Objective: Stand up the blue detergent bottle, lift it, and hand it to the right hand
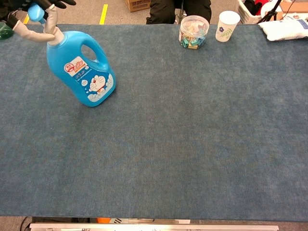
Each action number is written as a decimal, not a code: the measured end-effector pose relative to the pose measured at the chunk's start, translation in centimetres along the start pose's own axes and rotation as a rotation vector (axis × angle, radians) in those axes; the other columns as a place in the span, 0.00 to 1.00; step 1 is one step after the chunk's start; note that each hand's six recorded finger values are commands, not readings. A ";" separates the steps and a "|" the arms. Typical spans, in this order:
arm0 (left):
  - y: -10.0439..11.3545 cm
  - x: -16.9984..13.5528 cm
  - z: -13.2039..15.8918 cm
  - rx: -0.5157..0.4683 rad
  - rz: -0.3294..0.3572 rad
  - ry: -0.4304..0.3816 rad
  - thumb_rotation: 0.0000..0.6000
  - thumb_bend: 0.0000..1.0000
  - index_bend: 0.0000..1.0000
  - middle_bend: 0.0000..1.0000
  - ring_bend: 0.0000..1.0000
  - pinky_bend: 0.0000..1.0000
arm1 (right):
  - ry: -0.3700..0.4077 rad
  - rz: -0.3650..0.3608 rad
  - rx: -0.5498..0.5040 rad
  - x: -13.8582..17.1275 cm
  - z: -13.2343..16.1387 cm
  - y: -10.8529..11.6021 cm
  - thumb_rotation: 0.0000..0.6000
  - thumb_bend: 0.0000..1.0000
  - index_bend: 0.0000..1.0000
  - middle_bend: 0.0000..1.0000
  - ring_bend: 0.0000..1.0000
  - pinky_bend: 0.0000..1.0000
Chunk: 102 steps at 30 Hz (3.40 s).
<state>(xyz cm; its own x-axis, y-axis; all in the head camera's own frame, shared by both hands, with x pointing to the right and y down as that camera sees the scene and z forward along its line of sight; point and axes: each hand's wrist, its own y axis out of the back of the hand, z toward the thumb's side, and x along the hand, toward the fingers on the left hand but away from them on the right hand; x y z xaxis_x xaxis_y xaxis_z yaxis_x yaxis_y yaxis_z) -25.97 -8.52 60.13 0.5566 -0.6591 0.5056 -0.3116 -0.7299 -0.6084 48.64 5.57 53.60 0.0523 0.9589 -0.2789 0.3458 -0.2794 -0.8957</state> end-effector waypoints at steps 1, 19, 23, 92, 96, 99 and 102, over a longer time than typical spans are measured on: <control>0.0 0.1 0.2 0.000 0.002 -0.003 1.00 0.38 0.00 0.04 0.00 0.26 | 0.000 0.000 0.000 0.0 0.0 0.0 1.00 0.01 0.22 0.31 0.19 0.20; -0.4 1.5 1.6 0.016 -0.030 0.013 1.00 0.24 0.00 0.00 0.00 0.19 | -0.008 -0.010 -0.010 0.3 -0.8 0.3 1.00 0.00 0.22 0.31 0.19 0.20; -0.4 1.8 1.7 0.024 -0.047 0.027 1.00 0.22 0.00 0.00 0.00 0.18 | -0.010 -0.008 -0.012 0.3 -1.0 0.2 1.00 0.01 0.22 0.31 0.19 0.20; 0.9 1.9 3.5 0.069 -0.047 0.040 1.00 0.22 0.00 0.00 0.00 0.13 | 0.096 0.094 0.067 0.8 -0.5 -1.0 1.00 0.01 0.22 0.31 0.19 0.20; 1.3 1.8 3.5 0.062 -0.029 0.037 1.00 0.22 0.00 0.00 0.00 0.10 | 0.097 0.094 0.066 0.7 -0.5 -1.0 1.00 0.01 0.22 0.31 0.19 0.20; 1.9 1.6 3.5 0.056 -0.007 0.035 1.00 0.22 0.00 0.00 0.00 0.09 | 0.098 0.093 0.064 0.7 -0.5 -1.0 1.00 0.01 0.22 0.31 0.19 0.20; 2.5 1.4 3.3 0.046 0.021 0.038 1.00 0.22 0.00 0.00 0.00 0.09 | 0.099 0.092 0.064 0.6 -0.5 -1.0 1.00 0.01 0.22 0.31 0.19 0.20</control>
<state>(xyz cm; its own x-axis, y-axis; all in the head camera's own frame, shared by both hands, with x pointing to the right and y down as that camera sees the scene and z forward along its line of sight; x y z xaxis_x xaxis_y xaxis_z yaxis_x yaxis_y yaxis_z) -23.44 -10.64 57.32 0.5206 -0.6812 0.5146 -0.2865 -0.7072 -0.6463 48.79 6.49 54.46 0.1742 0.9285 -0.3281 0.2753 -0.3658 -0.8890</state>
